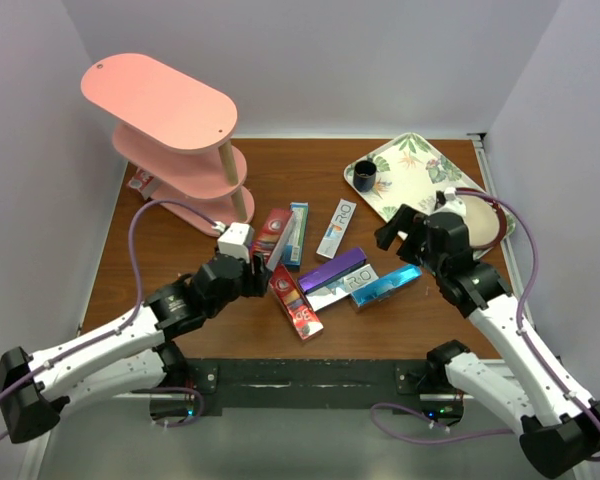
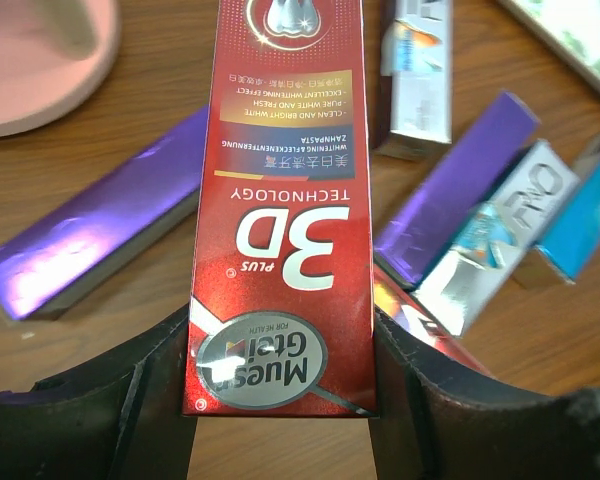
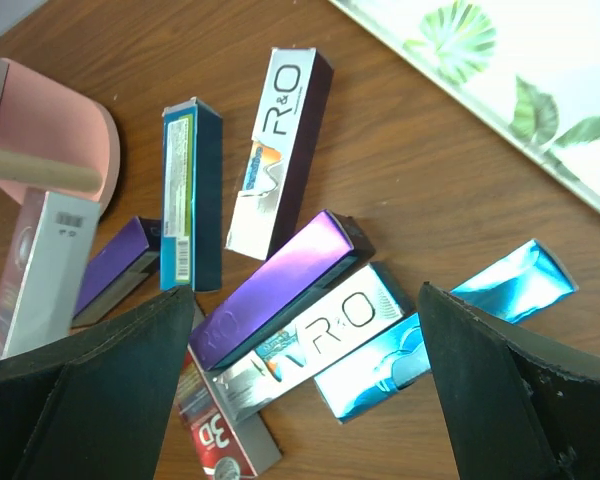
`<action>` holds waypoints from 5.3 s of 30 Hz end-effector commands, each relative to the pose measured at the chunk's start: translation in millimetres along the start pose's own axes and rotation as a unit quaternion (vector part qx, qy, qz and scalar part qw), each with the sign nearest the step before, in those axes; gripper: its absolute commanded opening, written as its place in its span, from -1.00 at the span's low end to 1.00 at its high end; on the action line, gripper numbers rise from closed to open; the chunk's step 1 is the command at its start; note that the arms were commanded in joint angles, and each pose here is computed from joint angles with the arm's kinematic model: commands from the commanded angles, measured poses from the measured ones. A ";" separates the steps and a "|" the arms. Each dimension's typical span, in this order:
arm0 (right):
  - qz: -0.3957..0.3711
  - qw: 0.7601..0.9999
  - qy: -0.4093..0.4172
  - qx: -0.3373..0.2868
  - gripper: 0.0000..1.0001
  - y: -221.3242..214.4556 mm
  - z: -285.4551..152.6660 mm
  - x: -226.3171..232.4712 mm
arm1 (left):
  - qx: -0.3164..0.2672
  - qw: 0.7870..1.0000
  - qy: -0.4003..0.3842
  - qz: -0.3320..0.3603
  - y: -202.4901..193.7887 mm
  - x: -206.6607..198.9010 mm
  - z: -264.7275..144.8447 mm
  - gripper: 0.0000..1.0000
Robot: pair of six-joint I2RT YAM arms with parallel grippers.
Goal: Place and organize the toothpastes onto the shelf
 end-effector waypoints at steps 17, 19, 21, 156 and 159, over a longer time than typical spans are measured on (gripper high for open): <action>-0.053 0.995 -0.023 -0.080 0.97 26.0 -29.0 -4.8 | 0.020 0.992 0.123 -0.012 33.8 67.4 -9.7 -0.93; -0.055 0.995 -0.019 -0.083 0.97 26.2 -29.4 -4.6 | 0.010 0.990 0.140 -0.009 40.4 73.1 -8.3 -0.93; -0.060 0.995 -0.012 -0.081 0.97 26.2 -29.9 -3.8 | 0.002 0.989 0.151 0.001 49.9 79.7 -5.9 -0.93; -0.209 0.971 0.075 -0.085 0.96 19.2 -47.8 -10.3 | -0.125 0.975 0.001 0.185 84.4 338.5 105.0 1.00; -0.209 0.971 0.074 -0.086 0.96 19.1 -46.7 -10.6 | -0.144 0.972 0.006 0.183 84.1 327.5 94.8 1.00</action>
Point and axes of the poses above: each gripper's point midway between its finger pads, its own z axis out along the fingers, its own x axis along the line the jaws close on, y = z × x, the point moved 10 cm from there along -z, back along the fingers, and after that the axes turned 2 degrees about z, right-handed, at the moved point
